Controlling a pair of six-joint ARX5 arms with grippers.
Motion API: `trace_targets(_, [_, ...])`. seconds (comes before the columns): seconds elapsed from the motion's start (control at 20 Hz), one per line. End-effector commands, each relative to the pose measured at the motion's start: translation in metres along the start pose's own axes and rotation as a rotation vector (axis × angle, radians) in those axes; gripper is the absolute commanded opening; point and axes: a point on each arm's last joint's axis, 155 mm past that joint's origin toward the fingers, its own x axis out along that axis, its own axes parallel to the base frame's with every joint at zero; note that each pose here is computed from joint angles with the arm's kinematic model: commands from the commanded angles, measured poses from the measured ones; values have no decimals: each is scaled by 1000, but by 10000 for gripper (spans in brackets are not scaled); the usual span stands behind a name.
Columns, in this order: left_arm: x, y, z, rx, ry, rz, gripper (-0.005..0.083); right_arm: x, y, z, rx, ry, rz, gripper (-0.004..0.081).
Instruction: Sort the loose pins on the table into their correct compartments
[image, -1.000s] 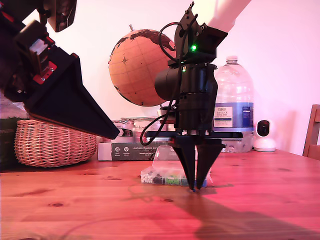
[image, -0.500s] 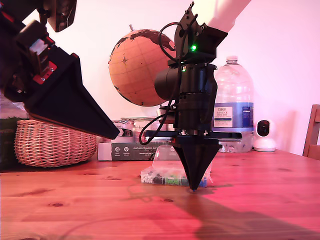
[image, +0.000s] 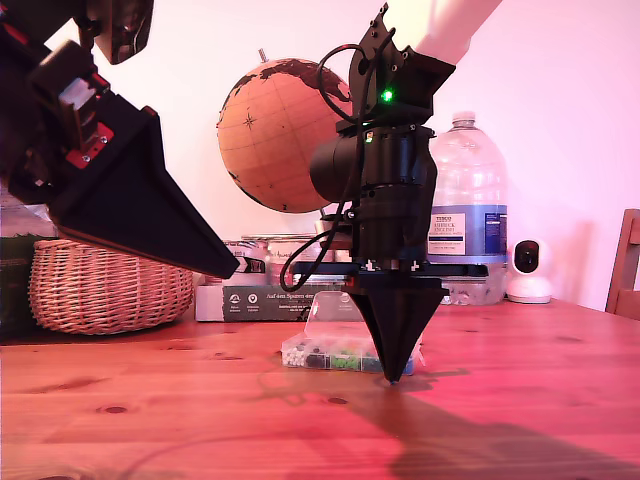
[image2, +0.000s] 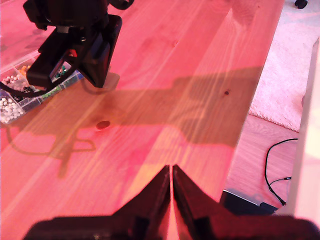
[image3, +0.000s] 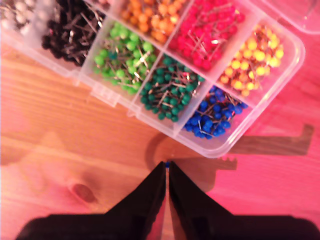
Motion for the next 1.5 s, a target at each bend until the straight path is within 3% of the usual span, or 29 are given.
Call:
trace_targets(0.0, [2,-1,-9,-8,16,-4,-24,0,1,-2,-7,6,1,-13])
trace_targets(0.85, [2,-1,-9,-8,16,-4,-24,-33,4,5,-18,-74,27,-13])
trace_targets(0.95, [2,-1,-9,-8,16,-4,-24,-32,8,-1,-18,-46,49,-12])
trace_targets(1.15, [2,-1,-9,-8,16,-4,-24,-26,11,3,-29,-49,62,140])
trace_targets(1.45, [2,-1,-9,-8,16,-4,-24,-19,7,2,-32,-35,39,141])
